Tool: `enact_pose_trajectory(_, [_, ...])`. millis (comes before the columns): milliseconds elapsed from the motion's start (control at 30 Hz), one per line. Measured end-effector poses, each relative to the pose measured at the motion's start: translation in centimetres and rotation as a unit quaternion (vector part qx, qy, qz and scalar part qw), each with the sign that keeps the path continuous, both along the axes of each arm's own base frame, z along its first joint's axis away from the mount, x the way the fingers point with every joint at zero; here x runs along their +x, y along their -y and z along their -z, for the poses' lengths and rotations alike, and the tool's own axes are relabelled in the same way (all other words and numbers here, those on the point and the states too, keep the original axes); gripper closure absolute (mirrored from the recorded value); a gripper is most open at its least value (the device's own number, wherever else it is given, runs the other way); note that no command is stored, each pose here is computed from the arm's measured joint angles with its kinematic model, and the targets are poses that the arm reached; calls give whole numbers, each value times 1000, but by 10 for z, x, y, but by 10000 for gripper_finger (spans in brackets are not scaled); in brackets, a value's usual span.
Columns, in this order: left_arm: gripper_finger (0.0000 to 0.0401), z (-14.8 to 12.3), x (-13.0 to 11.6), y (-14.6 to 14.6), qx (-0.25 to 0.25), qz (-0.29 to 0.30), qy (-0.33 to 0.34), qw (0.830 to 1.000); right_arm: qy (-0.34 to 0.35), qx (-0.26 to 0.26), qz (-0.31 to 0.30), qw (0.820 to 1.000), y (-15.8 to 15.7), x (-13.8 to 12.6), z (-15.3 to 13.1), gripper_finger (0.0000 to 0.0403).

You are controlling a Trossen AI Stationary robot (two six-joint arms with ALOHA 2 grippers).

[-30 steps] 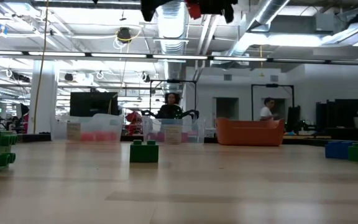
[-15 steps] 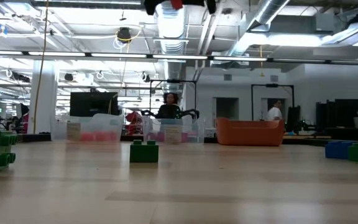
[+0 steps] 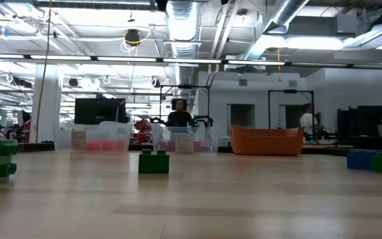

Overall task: Sort blocks
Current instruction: Put the orange game piece into the left transparent bin

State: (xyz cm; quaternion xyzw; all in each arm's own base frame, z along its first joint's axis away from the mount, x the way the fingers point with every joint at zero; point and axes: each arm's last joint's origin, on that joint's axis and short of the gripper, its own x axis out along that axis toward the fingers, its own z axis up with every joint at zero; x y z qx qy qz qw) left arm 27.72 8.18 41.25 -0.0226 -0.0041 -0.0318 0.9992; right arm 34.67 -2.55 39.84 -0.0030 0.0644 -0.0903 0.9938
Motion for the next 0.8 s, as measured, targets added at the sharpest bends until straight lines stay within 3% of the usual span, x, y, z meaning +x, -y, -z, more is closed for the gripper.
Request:
enact_pose_trajectory(200, [277, 0, 2, 6, 34, -9, 4, 999, 9, 19, -3, 1000, -1, 0, -1, 271])
enact_pose_trajectory(400, [276, -2, 1, 5, 30, -17, 8, 999, 28, 36, -5, 999, -1, 1, -4, 213])
enact_pose_trajectory(633, [276, -12, -14, -11, -14, -42, -27, 999, -23, 69, 12, 997, 5, -12, -1, 134])
enact_pose_trajectory(800, [276, -6, -42, -31, -30, -98, -121, 987, -59, 73, 42, 995, 11, -36, -7, 127])
